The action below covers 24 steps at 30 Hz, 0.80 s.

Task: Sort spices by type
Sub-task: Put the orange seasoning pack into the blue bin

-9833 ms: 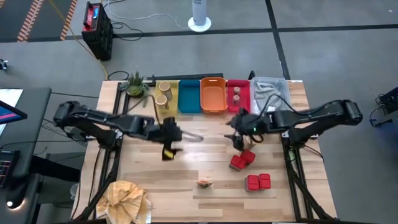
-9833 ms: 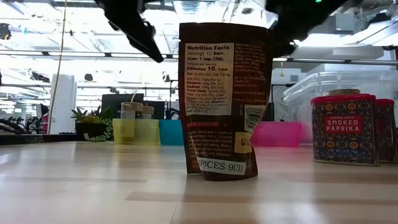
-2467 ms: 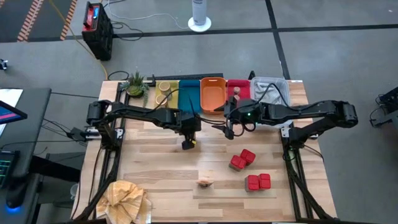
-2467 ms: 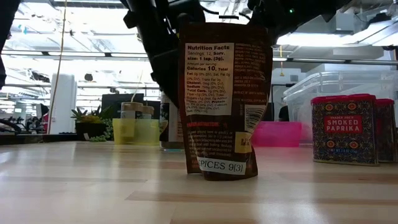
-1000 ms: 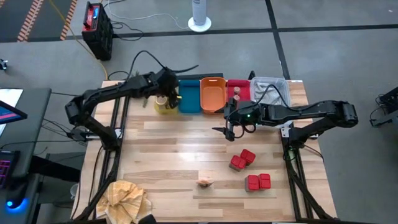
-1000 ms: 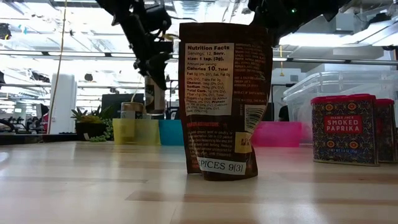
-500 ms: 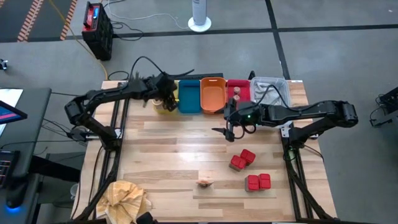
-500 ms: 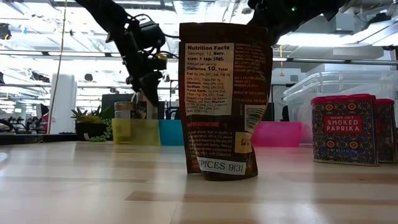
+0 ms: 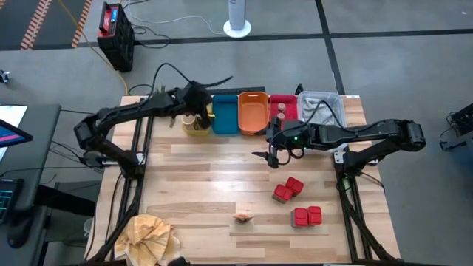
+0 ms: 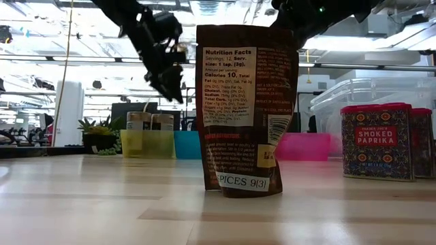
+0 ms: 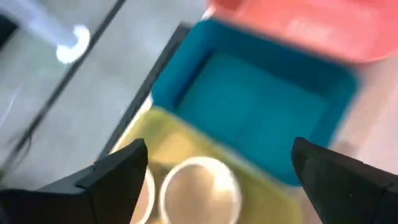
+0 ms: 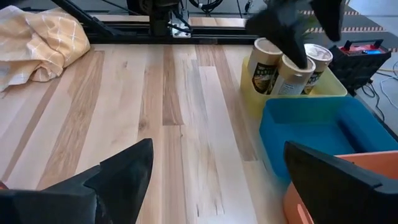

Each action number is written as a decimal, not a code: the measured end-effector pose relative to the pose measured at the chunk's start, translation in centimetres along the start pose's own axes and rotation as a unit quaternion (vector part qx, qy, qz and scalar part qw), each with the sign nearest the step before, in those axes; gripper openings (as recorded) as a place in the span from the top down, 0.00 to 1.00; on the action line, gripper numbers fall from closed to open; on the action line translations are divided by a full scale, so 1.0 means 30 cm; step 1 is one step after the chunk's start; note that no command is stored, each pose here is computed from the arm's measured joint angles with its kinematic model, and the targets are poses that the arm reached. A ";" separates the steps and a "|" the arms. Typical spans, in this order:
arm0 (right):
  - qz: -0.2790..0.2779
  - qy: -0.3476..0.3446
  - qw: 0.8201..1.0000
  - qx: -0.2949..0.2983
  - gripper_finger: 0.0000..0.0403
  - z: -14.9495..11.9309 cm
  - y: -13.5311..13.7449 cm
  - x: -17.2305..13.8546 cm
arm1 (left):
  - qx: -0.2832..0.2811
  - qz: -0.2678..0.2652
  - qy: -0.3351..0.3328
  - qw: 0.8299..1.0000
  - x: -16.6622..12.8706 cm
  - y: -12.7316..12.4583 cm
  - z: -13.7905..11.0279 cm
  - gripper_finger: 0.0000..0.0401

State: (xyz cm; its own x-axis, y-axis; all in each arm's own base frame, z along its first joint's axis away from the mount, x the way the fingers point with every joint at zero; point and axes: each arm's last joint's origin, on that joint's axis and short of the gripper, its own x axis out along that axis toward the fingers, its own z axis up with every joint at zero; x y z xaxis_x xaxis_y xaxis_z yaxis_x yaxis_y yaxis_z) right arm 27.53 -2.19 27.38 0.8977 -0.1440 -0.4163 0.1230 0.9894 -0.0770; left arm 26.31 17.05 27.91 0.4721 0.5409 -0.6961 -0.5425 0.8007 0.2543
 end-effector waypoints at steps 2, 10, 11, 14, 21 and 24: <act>0.000 0.007 1.000 0.001 0.04 -0.004 0.000 0.000 | 0.023 -0.032 -0.025 0.999 -0.041 -0.033 0.020 0.08; -0.021 0.042 0.999 -0.004 0.04 -0.027 -0.005 -0.001 | 0.104 -0.202 -0.047 0.973 -0.190 -0.383 -0.011 0.12; -0.028 0.046 0.999 -0.004 0.04 -0.029 -0.009 -0.001 | 0.117 -0.214 -0.047 0.969 -0.208 -0.442 -0.025 0.12; -0.036 0.060 0.998 0.003 0.04 -0.038 -0.021 -0.001 | 0.147 -0.235 -0.051 0.959 -0.268 -0.594 -0.069 0.12; -0.049 0.083 0.995 0.027 0.04 -0.055 -0.051 -0.002 | 0.131 -0.311 -0.084 0.938 -0.370 -0.823 -0.114 0.12; -0.054 0.082 0.995 0.031 0.04 -0.055 -0.060 -0.002 | 0.119 -0.316 -0.070 0.939 -0.370 -0.885 -0.111 0.12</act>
State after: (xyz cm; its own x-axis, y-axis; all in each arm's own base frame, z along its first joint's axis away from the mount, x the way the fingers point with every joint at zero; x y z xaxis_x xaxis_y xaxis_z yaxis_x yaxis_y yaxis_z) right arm 26.56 -3.99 26.06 0.7975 -0.2450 -0.5513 0.2448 0.9666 -0.0754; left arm 33.15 -11.06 26.64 0.7429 -0.0471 -0.6677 0.0393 0.9989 -0.0267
